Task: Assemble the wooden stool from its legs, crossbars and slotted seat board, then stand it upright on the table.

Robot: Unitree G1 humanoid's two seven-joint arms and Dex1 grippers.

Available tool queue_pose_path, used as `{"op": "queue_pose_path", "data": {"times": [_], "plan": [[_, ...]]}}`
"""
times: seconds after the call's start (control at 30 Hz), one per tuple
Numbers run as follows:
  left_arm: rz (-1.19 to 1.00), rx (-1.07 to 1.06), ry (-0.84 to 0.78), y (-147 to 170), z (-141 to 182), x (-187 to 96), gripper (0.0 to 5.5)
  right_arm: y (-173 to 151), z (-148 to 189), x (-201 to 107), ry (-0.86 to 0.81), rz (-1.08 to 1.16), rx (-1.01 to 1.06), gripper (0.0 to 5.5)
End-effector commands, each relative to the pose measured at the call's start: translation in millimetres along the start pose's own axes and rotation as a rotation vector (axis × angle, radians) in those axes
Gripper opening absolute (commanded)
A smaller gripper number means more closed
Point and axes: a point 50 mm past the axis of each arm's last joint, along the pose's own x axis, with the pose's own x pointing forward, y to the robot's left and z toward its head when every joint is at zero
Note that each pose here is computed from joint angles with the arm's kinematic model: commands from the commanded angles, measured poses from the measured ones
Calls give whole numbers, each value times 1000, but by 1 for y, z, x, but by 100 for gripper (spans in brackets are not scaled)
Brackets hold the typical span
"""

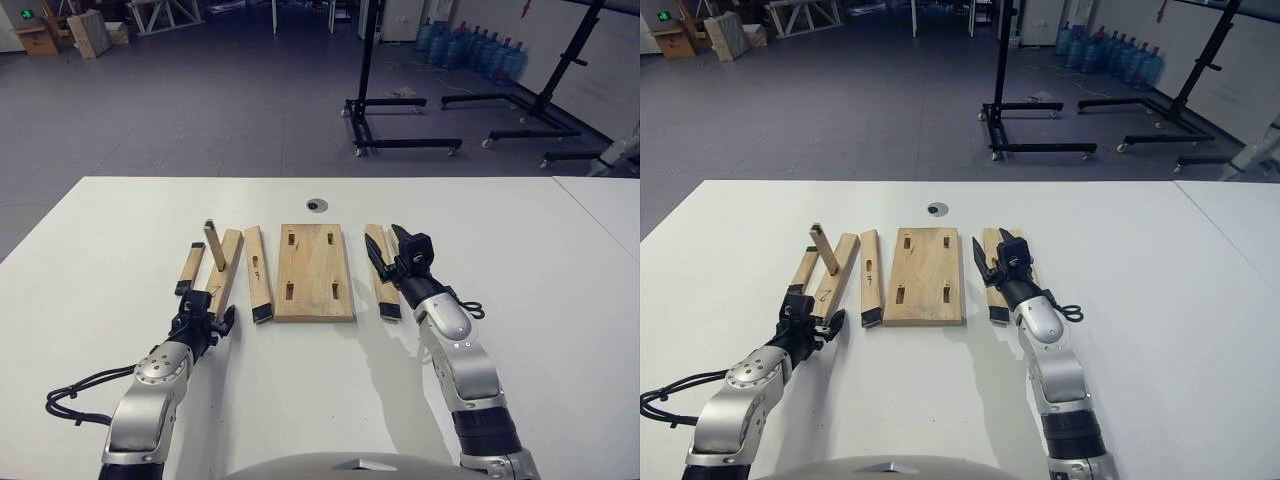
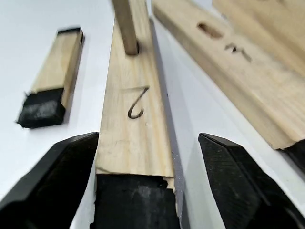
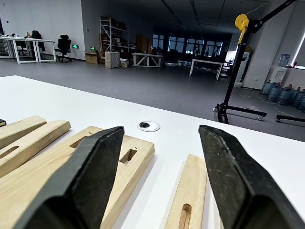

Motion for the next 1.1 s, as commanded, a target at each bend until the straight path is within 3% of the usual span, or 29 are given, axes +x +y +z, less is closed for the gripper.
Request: {"op": "queue_pose_path", "data": {"times": [0.03, 0.23, 0.5, 0.87, 1.0, 1.1], "plan": [[13, -21, 40, -1, -4, 1, 301, -1, -1, -2, 13, -10, 2, 288], [18, -31, 82, 1, -9, 6, 207, -1, -1, -1, 16, -12, 6, 288], [37, -35, 54, 13, -2, 21, 202, 0, 1, 2, 9, 2, 0, 288], [-31, -217, -386, -1, 65, 22, 202, -8, 4, 9, -11, -15, -15, 288], [-308, -331, -492, -20, 78, 17, 202, -25, 17, 15, -72, -41, 47, 288], [-633, -432, -479, -30, 71, 5, 202, -40, 33, 21, -132, 87, 394, 307]]}}
